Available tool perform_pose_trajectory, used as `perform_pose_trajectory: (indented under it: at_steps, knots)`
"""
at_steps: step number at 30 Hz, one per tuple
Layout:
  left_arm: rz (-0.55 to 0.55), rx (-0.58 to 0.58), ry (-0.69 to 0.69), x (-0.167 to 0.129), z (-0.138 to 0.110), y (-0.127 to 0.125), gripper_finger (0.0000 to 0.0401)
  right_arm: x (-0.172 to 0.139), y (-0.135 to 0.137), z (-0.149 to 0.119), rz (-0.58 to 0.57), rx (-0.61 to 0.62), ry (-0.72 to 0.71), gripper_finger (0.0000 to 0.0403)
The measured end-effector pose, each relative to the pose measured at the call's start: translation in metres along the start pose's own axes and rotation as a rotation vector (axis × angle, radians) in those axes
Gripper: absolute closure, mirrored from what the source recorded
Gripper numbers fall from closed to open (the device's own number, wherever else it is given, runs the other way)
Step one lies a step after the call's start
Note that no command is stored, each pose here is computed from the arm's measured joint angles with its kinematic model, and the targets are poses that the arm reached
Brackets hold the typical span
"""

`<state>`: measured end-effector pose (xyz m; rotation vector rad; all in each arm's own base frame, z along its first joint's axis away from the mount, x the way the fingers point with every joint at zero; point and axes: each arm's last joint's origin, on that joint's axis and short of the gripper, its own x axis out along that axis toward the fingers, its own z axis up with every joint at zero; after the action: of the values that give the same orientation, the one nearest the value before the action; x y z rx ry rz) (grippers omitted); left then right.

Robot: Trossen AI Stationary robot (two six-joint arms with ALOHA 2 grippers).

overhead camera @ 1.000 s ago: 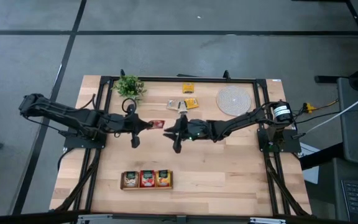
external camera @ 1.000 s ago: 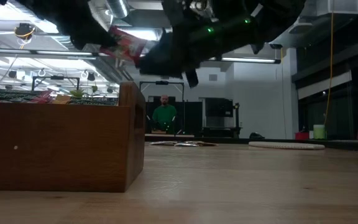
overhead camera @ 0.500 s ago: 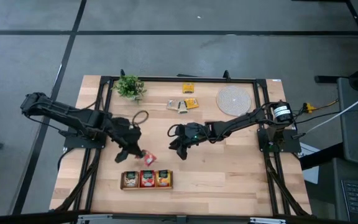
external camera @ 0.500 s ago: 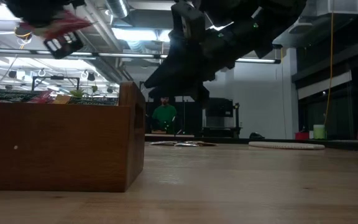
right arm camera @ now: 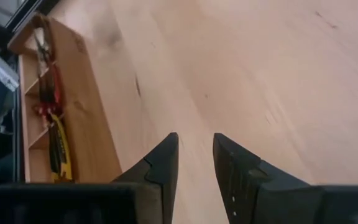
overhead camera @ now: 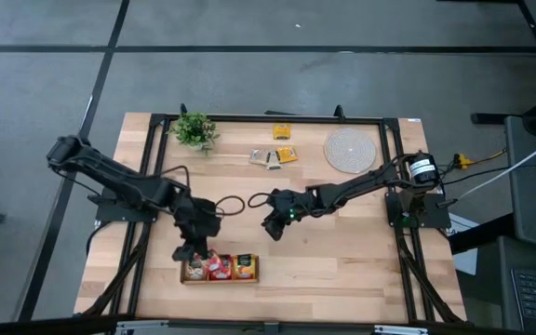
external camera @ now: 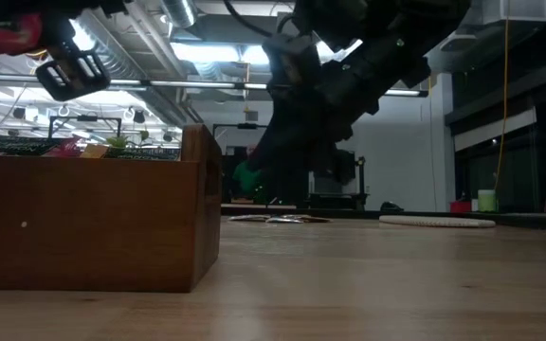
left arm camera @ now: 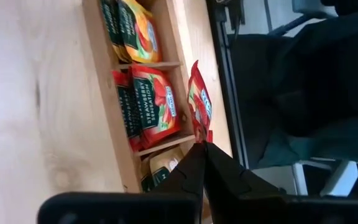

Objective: Pick & Place Tea
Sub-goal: Put the red tea bag into the middle section of the wooden organizer

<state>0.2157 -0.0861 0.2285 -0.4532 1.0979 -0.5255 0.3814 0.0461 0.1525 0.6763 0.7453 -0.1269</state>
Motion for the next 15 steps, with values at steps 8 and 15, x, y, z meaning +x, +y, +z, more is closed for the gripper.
perform_pose_trajectory:
  at_steps: [8, 15]
  knots:
    - [0.016, 0.009, 0.089, 0.022, 0.002, 0.009, 0.0398, 0.0, 0.0, 0.0, -0.015, 0.068, -0.01, 0.0301]
    - [0.031, 0.069, 0.117, 0.032, 0.003, 0.017, 0.0398, 0.0, -0.001, -0.001, -0.02, 0.071, -0.005, 0.0301]
